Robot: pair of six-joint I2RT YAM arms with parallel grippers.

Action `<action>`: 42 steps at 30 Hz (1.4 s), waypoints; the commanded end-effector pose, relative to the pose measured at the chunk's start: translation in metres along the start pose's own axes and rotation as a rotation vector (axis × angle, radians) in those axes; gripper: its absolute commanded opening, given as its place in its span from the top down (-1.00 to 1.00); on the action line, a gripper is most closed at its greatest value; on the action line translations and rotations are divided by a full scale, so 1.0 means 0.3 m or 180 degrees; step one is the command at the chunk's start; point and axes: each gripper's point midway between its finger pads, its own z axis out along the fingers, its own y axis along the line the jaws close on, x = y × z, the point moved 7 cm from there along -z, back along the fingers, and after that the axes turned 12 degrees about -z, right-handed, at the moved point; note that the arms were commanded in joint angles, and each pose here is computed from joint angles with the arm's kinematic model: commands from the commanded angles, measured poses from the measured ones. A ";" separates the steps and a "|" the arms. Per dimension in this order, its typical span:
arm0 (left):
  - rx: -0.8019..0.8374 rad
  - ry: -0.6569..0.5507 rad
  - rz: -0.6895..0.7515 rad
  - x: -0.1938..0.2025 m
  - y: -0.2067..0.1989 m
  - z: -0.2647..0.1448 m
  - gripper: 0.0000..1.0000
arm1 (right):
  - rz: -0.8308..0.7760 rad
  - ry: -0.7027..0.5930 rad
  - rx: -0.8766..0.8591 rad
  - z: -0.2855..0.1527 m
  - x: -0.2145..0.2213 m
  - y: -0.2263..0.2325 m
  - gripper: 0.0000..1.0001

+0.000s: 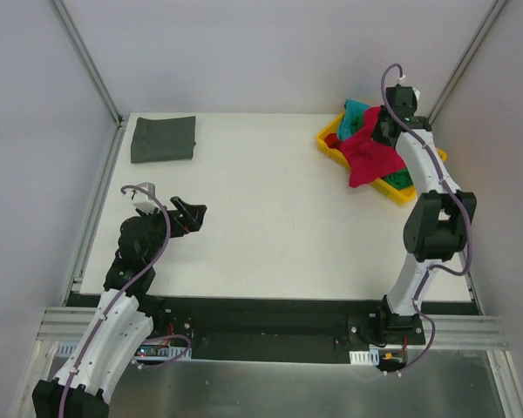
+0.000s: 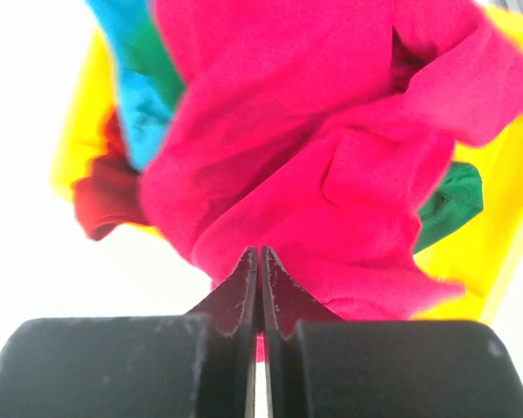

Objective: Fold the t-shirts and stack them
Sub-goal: Grab crumpled tshirt from bin with the right arm, then move the tshirt to the center of the board

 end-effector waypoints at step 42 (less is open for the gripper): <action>-0.0879 0.0712 -0.0578 0.056 0.053 0.065 -0.98 | -0.0442 -0.1185 0.0074 -0.654 0.573 0.028 0.99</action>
